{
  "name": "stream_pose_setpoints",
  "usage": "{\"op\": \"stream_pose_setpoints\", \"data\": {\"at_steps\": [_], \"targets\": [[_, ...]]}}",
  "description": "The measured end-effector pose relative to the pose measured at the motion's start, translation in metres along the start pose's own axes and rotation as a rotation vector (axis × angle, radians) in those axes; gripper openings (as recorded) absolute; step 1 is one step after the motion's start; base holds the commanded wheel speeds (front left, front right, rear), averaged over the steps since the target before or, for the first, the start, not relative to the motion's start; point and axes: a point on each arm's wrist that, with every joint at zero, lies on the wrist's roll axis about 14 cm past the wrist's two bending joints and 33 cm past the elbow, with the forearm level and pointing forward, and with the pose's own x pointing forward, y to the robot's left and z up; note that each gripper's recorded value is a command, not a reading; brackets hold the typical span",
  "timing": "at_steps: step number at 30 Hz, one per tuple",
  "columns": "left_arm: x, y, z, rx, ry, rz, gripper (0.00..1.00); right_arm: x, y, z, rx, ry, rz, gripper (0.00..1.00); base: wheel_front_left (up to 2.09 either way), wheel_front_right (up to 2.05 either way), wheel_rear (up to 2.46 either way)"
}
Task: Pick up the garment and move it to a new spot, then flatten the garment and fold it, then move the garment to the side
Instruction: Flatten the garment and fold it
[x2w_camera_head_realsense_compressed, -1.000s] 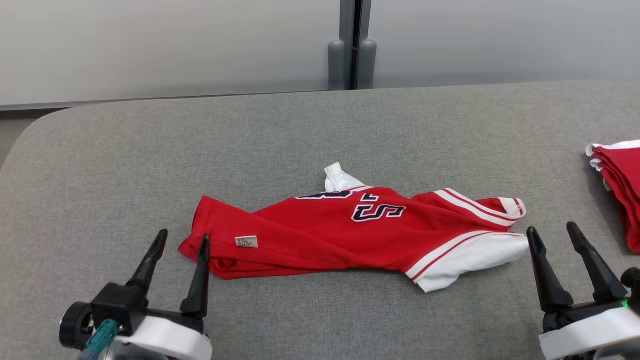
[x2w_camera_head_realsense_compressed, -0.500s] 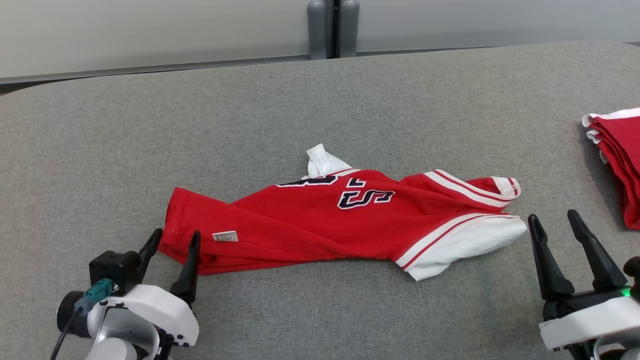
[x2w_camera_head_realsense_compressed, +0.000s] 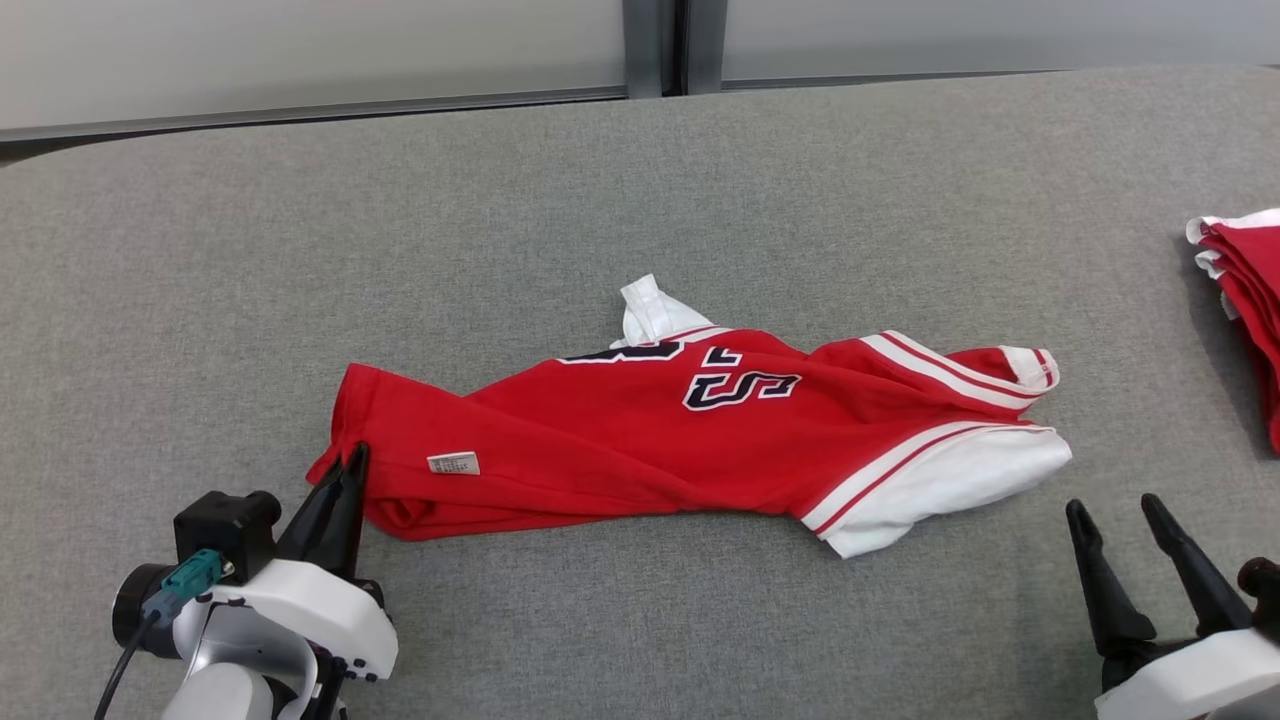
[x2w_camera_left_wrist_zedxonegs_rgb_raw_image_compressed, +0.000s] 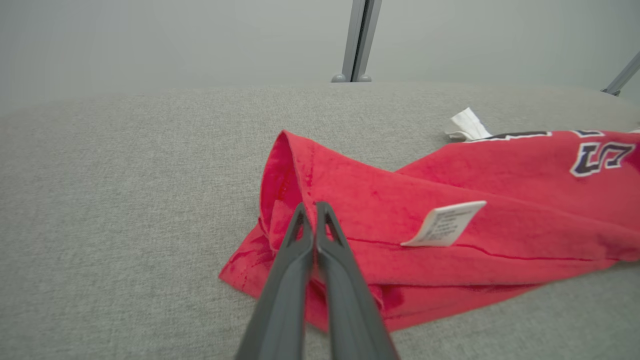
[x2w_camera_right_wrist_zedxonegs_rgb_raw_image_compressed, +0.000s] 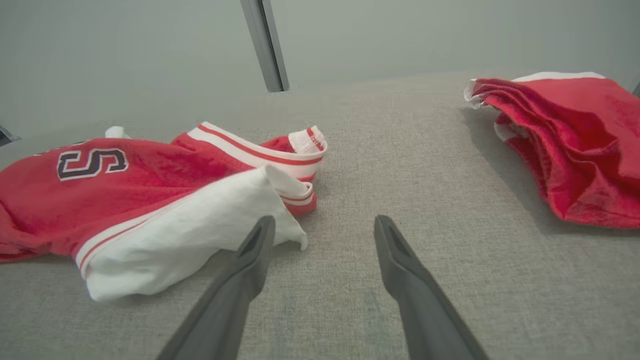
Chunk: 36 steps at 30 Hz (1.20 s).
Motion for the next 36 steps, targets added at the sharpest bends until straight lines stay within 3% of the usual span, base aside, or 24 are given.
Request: {"op": "stream_pose_setpoints", "data": {"at_steps": [4, 14, 16, 17, 27, 36], "targets": [[0.005, 0.001, 0.004, -0.001, -0.016, 0.003, 0.00, 0.003, -0.001, -0.022, -0.010, 0.075, 0.013, 1.00, 0.00, 0.00, 0.00], [0.009, 0.001, 0.006, -0.007, -0.034, 0.008, 0.00, 0.032, 0.020, -0.024, -0.098, 0.104, 0.128, 1.00, 0.00, 0.00, 0.00], [0.008, 0.001, 0.009, -0.006, -0.047, 0.008, 0.00, 0.032, 0.019, -0.024, -0.109, 0.101, 0.135, 0.29, 0.00, 0.00, 0.00], [0.008, 0.001, 0.011, -0.007, -0.055, 0.006, 0.00, 0.031, 0.020, -0.023, -0.112, 0.098, 0.140, 0.00, 0.00, 0.00, 0.00], [0.002, -0.006, 0.045, 0.007, -0.175, 0.002, 0.00, 0.021, 0.033, 0.010, -0.115, -0.028, 0.183, 0.00, 0.00, 0.00, 0.00], [-0.021, -0.023, 0.121, 0.073, -0.417, -0.027, 0.00, 0.003, 0.039, 0.088, -0.125, -0.300, 0.186, 0.00, 0.00, 0.00, 0.00]]}}
